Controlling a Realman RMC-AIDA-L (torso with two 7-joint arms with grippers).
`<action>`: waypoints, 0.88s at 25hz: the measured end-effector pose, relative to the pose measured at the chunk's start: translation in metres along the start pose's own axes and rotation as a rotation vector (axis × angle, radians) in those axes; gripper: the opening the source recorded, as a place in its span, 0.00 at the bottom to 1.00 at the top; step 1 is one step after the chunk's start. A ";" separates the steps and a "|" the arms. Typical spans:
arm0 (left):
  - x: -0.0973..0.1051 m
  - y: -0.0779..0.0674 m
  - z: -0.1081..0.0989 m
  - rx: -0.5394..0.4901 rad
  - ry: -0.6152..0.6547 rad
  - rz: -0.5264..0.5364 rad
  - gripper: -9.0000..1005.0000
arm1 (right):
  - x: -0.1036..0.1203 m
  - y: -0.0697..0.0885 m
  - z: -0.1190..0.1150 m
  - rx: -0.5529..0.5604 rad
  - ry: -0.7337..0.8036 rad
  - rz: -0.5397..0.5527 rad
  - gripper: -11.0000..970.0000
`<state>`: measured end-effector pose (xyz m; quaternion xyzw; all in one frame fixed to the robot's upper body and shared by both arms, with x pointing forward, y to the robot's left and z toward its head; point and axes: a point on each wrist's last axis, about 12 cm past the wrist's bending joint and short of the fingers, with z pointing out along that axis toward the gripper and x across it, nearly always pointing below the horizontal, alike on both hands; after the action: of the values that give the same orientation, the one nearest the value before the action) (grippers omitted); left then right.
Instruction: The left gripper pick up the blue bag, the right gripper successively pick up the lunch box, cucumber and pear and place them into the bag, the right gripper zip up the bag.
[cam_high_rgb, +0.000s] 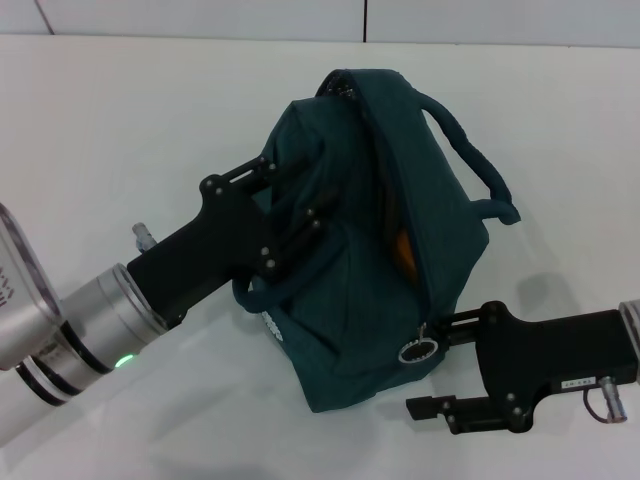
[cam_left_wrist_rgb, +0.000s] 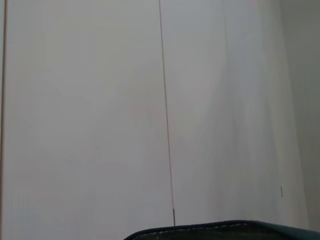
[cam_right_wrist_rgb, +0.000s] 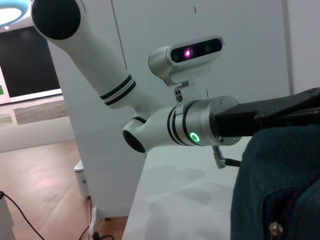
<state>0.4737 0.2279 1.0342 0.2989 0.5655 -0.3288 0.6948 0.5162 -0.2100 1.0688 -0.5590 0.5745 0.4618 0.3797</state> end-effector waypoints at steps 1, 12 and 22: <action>0.000 0.000 0.000 -0.001 0.000 0.000 0.52 | 0.000 0.000 0.000 0.003 -0.002 -0.001 0.56; 0.000 0.001 0.001 0.001 -0.002 0.002 0.54 | -0.003 -0.004 -0.004 0.043 -0.024 -0.045 0.49; -0.002 0.003 -0.001 -0.034 -0.020 -0.022 0.55 | -0.004 -0.002 -0.006 0.043 -0.029 -0.186 0.12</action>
<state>0.4751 0.2309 1.0360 0.2777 0.5674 -0.3294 0.7017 0.5195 -0.2146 1.0736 -0.5949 0.5242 0.4203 0.4412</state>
